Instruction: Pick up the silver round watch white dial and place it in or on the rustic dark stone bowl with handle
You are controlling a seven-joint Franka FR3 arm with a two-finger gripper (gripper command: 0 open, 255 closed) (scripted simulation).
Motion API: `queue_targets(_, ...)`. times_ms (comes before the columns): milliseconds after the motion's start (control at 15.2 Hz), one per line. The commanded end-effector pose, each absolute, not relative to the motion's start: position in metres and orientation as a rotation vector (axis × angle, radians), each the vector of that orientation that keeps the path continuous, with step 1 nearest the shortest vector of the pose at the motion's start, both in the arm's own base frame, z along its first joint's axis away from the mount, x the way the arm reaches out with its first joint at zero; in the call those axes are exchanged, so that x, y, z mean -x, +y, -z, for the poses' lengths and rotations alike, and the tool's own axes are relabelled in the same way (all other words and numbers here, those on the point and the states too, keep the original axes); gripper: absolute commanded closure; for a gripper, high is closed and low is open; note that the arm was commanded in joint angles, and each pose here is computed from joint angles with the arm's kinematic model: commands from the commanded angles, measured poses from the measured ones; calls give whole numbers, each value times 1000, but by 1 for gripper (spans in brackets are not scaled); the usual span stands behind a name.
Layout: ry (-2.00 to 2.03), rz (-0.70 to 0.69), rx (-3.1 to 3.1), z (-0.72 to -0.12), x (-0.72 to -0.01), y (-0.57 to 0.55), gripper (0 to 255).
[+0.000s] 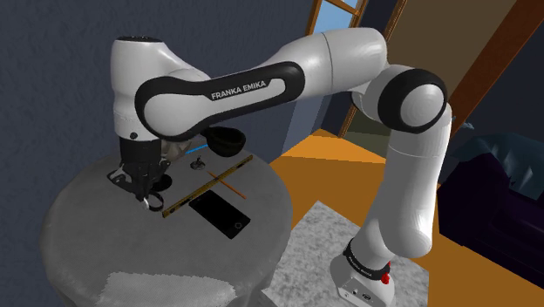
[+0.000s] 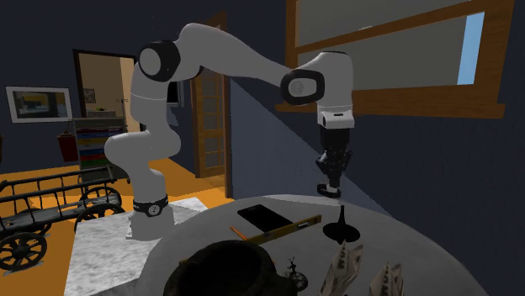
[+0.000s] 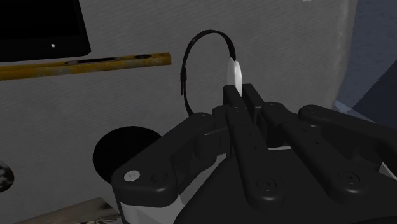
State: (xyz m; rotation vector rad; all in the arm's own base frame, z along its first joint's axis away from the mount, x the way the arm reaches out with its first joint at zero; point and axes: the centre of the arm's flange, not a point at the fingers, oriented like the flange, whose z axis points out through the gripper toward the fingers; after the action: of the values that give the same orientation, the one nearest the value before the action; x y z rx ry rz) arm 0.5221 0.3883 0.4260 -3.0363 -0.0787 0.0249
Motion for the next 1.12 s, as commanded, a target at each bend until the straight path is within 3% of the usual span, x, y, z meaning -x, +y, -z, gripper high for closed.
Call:
queue_targets(0,-79,-25,3037,-436,-521,388,255)
queue_targets(1056,-79,-25,3037,-520,-521,388,255)
